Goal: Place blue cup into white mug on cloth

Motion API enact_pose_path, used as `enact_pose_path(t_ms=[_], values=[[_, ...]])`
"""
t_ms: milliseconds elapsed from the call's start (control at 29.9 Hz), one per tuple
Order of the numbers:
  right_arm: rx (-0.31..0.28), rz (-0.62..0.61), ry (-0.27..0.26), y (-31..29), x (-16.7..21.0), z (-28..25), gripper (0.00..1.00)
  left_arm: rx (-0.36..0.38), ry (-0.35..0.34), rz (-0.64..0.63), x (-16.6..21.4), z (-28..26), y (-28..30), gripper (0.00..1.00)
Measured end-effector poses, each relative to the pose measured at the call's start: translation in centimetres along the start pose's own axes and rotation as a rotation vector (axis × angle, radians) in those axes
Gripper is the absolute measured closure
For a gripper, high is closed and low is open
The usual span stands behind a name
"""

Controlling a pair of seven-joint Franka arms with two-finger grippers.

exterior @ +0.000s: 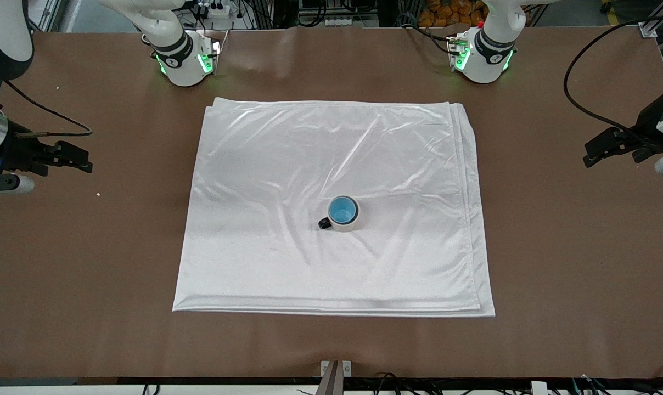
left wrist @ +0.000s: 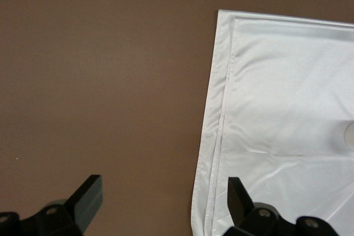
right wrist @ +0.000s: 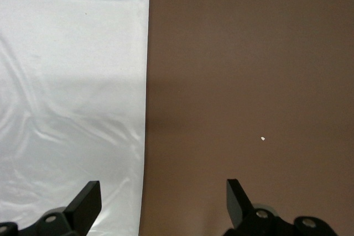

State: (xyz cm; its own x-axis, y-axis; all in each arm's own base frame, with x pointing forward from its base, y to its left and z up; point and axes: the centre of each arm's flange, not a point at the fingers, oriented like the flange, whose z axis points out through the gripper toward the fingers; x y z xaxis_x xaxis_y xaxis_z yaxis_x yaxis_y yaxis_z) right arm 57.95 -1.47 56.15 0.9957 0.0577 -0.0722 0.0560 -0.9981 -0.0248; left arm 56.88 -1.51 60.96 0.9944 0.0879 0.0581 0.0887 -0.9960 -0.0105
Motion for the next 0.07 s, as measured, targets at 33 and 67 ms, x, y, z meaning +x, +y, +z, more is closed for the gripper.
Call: enact_pose_path(t_ms=[33, 67], values=[[0.000, -0.001, 0.000, 0.08, -0.01, -0.01, 0.00, 0.000, 0.001, -0.001, 0.01, -0.04, -0.04, 0.00], [0.000, -0.001, 0.000, 0.15, -0.02, -0.02, 0.00, 0.000, 0.002, -0.001, 0.02, -0.09, -0.08, 0.00]])
